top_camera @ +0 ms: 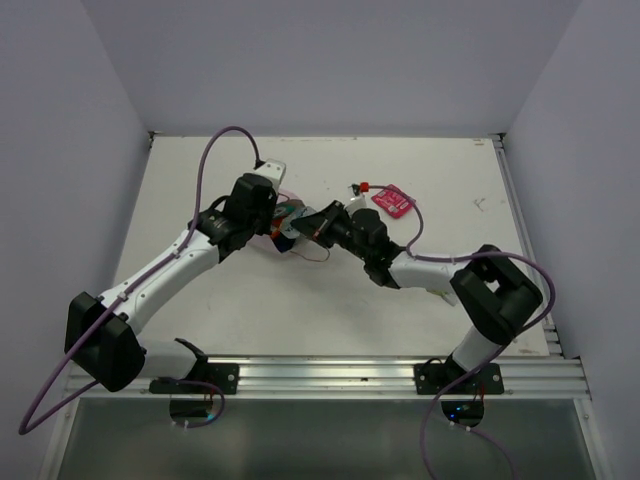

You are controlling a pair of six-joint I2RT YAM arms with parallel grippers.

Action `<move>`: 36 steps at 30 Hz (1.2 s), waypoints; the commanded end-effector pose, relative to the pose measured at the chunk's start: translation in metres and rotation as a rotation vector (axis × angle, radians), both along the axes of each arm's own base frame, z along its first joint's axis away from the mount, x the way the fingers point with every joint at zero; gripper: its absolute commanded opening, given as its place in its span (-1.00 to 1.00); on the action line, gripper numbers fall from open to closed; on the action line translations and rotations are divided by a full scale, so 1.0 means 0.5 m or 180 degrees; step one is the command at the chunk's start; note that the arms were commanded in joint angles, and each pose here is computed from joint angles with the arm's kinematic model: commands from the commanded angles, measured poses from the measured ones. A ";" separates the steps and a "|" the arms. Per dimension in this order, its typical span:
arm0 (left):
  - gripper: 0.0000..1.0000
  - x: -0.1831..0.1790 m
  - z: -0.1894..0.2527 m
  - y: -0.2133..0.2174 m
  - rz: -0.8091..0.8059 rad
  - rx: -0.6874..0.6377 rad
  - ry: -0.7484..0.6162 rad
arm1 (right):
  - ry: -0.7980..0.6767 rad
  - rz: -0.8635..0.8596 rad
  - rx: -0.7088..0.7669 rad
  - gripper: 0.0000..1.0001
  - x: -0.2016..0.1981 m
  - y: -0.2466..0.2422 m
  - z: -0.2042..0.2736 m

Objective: Place the snacks into the paper bag
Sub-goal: Place the snack in the paper bag.

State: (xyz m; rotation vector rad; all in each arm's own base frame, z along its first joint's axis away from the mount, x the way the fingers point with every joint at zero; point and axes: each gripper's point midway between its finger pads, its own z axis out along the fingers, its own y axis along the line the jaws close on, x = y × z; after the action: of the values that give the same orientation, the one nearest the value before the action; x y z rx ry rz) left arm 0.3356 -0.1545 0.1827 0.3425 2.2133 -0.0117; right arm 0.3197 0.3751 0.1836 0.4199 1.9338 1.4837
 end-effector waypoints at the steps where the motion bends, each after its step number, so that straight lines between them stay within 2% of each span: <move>1: -1.00 0.025 0.073 0.004 0.0082 0.0006 -0.0373 | -0.0308 0.0070 0.0510 -1.00 0.019 0.037 0.098; 8: -1.00 0.025 0.084 0.007 0.0142 0.0062 -0.0402 | -0.0515 0.0103 0.0807 -1.00 0.030 0.066 0.125; 18: -1.00 0.016 0.093 -0.008 0.0097 -0.0111 -0.0365 | -0.0609 0.0072 0.0882 -1.00 0.052 0.087 0.087; 27: -1.00 0.009 0.094 -0.006 0.0094 -0.0122 -0.0362 | -0.0439 0.0088 0.0584 -1.00 0.074 0.123 0.025; 36: -1.00 0.005 0.107 0.002 0.0094 -0.0116 -0.0442 | -0.0133 -0.0008 -0.0014 -1.00 0.100 0.163 -0.035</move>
State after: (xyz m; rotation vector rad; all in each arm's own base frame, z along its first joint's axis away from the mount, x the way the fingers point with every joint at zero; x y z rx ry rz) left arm 0.3348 -0.1498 0.1978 0.3276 2.1837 0.0383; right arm 0.3614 0.4512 0.1718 0.3848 1.8556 1.5718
